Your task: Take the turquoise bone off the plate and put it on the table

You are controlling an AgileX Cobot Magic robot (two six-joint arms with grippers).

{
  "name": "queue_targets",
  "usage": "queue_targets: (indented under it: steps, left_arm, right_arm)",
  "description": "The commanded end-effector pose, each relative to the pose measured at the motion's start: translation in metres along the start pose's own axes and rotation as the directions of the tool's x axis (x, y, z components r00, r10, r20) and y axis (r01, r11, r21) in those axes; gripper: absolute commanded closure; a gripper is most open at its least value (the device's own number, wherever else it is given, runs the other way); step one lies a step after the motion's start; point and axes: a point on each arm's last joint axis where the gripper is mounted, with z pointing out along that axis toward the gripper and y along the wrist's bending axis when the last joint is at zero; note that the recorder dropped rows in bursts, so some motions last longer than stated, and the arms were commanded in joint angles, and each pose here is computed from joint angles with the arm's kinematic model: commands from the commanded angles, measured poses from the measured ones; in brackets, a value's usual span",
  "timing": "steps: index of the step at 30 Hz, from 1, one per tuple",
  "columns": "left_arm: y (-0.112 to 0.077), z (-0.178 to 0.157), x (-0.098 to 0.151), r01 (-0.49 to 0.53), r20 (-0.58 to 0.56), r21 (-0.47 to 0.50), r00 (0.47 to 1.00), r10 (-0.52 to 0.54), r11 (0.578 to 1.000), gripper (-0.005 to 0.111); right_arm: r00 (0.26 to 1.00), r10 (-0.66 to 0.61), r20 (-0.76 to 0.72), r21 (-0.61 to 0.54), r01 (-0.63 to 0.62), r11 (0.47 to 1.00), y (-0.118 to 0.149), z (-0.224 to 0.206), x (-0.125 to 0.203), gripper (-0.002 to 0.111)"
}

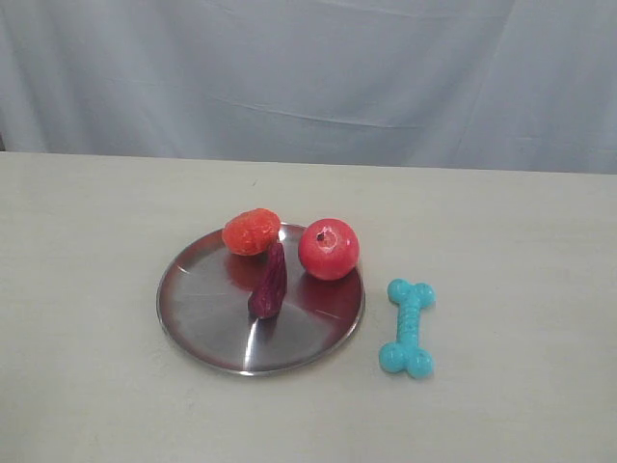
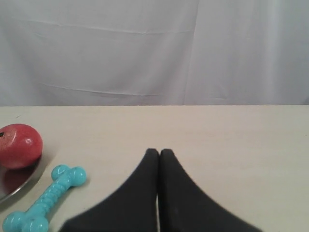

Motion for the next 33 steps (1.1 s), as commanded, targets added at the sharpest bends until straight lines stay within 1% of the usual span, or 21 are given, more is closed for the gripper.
queue_targets:
  steps: [1, 10, 21, 27, 33]
  left_arm:
    - [0.000, 0.000, 0.000, 0.009, 0.004, -0.003, 1.000, -0.009, 1.000, 0.107]
    - [0.000, 0.000, 0.000, 0.009, 0.004, -0.003, 1.000, -0.009, 1.000, 0.107]
    - [0.000, 0.000, 0.000, 0.009, 0.004, -0.003, 1.000, -0.009, 1.000, 0.107]
    - [0.000, 0.000, 0.000, 0.009, 0.004, -0.003, 1.000, -0.009, 1.000, 0.107]
    - [0.000, 0.000, 0.000, 0.009, 0.004, -0.003, 1.000, -0.009, 1.000, 0.107]
  right_arm:
    - [0.996, -0.086, -0.007, -0.052, 0.086, 0.995, 0.005, 0.000, 0.002, 0.109]
    - [0.997, -0.065, -0.047, -0.057, 0.063, 0.996, 0.005, 0.000, 0.006, 0.109]
    - [0.994, -0.083, -0.068, -0.068, 0.078, 0.995, 0.006, -0.001, 0.008, 0.109]
    - [0.984, -0.084, -0.159, -0.070, 0.074, 0.995, 0.005, -0.002, 0.016, 0.109]
    - [0.984, -0.052, -0.169, -0.066, 0.041, 0.997, 0.005, -0.002, 0.017, 0.109]
